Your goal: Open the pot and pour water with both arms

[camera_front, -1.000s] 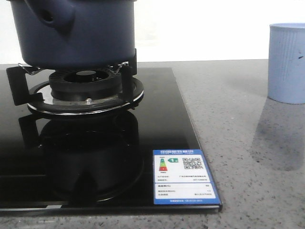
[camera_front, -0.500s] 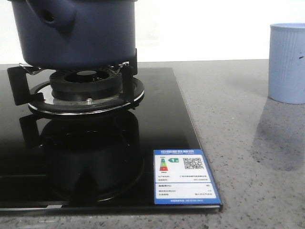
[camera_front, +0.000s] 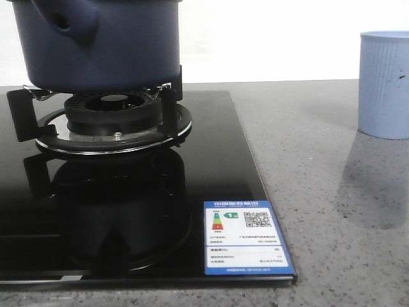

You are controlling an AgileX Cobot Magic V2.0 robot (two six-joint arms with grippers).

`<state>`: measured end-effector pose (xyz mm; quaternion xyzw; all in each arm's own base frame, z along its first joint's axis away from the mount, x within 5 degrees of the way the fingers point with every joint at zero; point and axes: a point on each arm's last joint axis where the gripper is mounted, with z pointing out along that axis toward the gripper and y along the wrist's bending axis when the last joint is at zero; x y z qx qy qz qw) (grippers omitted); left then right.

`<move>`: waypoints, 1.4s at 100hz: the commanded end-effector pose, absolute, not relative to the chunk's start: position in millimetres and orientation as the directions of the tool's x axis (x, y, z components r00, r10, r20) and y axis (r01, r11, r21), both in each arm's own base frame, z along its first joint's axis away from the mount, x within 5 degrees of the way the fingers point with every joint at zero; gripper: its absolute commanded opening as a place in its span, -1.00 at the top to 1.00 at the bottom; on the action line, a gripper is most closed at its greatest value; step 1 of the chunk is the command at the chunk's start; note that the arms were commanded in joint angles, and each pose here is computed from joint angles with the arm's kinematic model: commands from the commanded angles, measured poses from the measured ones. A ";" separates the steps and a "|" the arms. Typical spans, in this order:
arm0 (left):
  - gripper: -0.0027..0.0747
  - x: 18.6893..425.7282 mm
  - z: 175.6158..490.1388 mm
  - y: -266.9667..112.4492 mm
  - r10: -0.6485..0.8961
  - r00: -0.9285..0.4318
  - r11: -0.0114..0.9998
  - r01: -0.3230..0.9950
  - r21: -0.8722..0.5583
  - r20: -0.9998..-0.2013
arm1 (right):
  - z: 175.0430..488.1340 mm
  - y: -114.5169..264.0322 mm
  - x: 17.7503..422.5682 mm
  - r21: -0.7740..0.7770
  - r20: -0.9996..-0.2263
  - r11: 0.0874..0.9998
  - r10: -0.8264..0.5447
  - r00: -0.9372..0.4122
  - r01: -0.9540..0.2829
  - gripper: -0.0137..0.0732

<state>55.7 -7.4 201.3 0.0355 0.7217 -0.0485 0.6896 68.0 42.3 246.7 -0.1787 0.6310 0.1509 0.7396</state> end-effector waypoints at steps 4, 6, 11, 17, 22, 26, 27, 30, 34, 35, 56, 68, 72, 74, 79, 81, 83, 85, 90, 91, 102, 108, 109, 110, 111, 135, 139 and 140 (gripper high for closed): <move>0.97 54.5 204.4 -6.4 -0.065 0.030 0.992 0.110 -0.061 -0.997 | 256.8 43.5 66.9 -0.059 -0.981 0.883 0.034 0.188 -0.466 0.83; 0.97 54.5 204.4 -6.4 -0.065 0.030 0.992 0.110 -0.061 -0.997 | 256.8 43.5 66.9 -0.059 -0.981 0.883 0.034 0.188 -0.466 0.83; 0.97 54.5 204.4 -6.4 -0.065 0.030 0.992 0.110 -0.061 -0.997 | 256.8 43.5 66.9 -0.059 -0.981 0.883 0.034 0.188 -0.466 0.83; 0.97 54.5 204.4 -6.4 -0.065 0.030 0.992 0.110 -0.061 -0.997 | 256.8 43.5 66.9 -0.059 -0.981 0.883 0.034 0.188 -0.466 0.83; 0.97 54.5 204.4 -6.4 -0.065 0.030 0.992 0.110 -0.061 -0.997 | 256.8 43.5 66.9 -0.059 -0.981 0.883 0.034 0.188 -0.466 0.83; 0.97 54.5 204.4 -6.4 -0.065 0.030 0.992 0.110 -0.061 -0.997 | 256.8 43.5 66.9 -0.059 -0.981 0.883 0.034 0.188 -0.466 0.83; 0.97 54.5 204.4 -6.4 -0.065 0.030 0.992 0.110 -0.061 -0.997 | 256.8 43.5 66.9 -0.059 -0.981 0.883 0.034 0.188 -0.466 0.83; 0.97 54.5 204.4 -6.4 -0.065 0.030 0.992 0.110 -0.061 -0.997 | 256.8 43.5 66.9 -0.059 -0.981 0.883 0.034 0.188 -0.466 0.83; 0.97 54.5 204.4 -6.4 -0.065 0.030 0.992 0.110 -0.061 -0.997 | 256.8 43.5 66.9 -0.059 -0.981 0.883 0.034 0.188 -0.466 0.83; 0.97 54.5 204.4 -6.4 -0.065 0.030 0.992 0.110 -0.061 -0.997 | 256.8 43.5 66.9 -0.059 -0.981 0.883 0.034 0.188 -0.466 0.83; 0.97 54.5 204.4 -6.4 -0.065 0.030 0.992 0.110 -0.061 -0.997 | 256.8 43.5 66.9 -0.059 -0.981 0.883 0.034 0.188 -0.466 0.83; 0.97 54.5 204.4 -6.4 -0.065 0.030 0.992 0.110 -0.061 -0.997 | 256.6 43.0 67.2 -0.059 -0.982 0.885 0.031 0.187 -0.461 0.83; 0.97 54.5 204.4 -6.4 -0.065 0.030 0.992 0.110 -0.061 -0.997 | 255.9 41.4 68.2 -0.056 -0.983 0.894 0.027 0.179 -0.444 0.83; 0.97 54.5 204.4 -6.4 -0.065 0.030 0.992 0.110 -0.061 -0.997 | 255.5 40.4 68.8 -0.054 -0.984 0.900 0.025 0.174 -0.433 0.83; 0.97 54.5 204.4 -6.4 -0.065 0.030 0.992 0.110 -0.061 -0.997 | 254.6 38.6 69.8 -0.050 -0.986 0.910 0.020 0.165 -0.412 0.83; 0.97 54.5 204.4 -6.4 -0.065 0.030 0.992 0.110 -0.061 -0.997 | 254.5 38.2 70.0 -0.049 -0.986 0.911 0.020 0.163 -0.409 0.83; 0.97 54.5 204.4 -6.4 -0.065 0.030 0.992 0.110 -0.061 -0.997 | 254.3 37.8 70.2 -0.049 -0.987 0.914 0.019 0.161 -0.404 0.83; 0.97 54.5 204.4 -6.4 -0.065 0.030 0.992 0.110 -0.061 -0.997 | 254.3 37.5 70.4 -0.046 -0.987 0.915 0.020 0.160 -0.401 0.83; 0.97 54.5 204.4 -6.4 -0.065 0.030 0.992 0.110 -0.061 -0.997 | 254.2 37.2 70.5 -0.044 -0.987 0.917 0.021 0.158 -0.397 0.83; 0.97 54.5 204.4 -6.4 -0.065 0.030 0.992 0.110 -0.061 -0.997 | 254.1 37.0 70.6 -0.044 -0.987 0.917 0.020 0.157 -0.395 0.83; 0.97 54.5 204.4 -6.4 -0.065 0.030 0.992 0.110 -0.061 -0.997 | 256.3 32.0 72.2 0.010 -0.984 0.937 0.071 0.163 -0.350 0.83; 0.97 54.5 204.4 -6.4 -0.065 0.030 0.992 0.110 -0.061 -0.997 | 259.4 27.3 73.8 0.046 -0.977 0.951 0.108 0.186 -0.307 0.83; 0.97 54.5 204.4 -6.4 -0.065 0.030 0.992 0.110 -0.061 -0.997 | 259.7 26.7 74.1 0.029 -0.976 0.954 0.091 0.196 -0.298 0.83; 0.97 54.5 204.4 -6.4 -0.065 0.030 0.992 0.110 -0.061 -0.997 | 260.6 25.8 74.6 0.046 -0.974 0.955 0.108 0.200 -0.292 0.83; 0.97 54.5 204.4 -6.4 -0.065 0.030 0.992 0.110 -0.061 -0.997 | 261.0 25.3 74.9 0.024 -0.973 0.959 0.087 0.211 -0.283 0.83; 0.97 54.5 204.4 -6.4 -0.065 0.030 0.992 0.110 -0.061 -0.997 | 252.5 4.8 82.6 0.043 -0.991 0.997 0.050 0.124 -0.059 0.83; 0.97 54.5 204.4 -6.4 -0.065 0.030 0.992 0.110 -0.061 -0.997 | 247.4 3.8 83.2 0.018 -0.998 0.999 0.021 0.064 -0.045 0.83; 0.97 54.5 204.4 -6.4 -0.065 0.030 0.992 0.110 -0.061 -0.997 | 246.7 3.8 83.0 0.015 -0.998 0.999 0.017 0.057 -0.044 0.83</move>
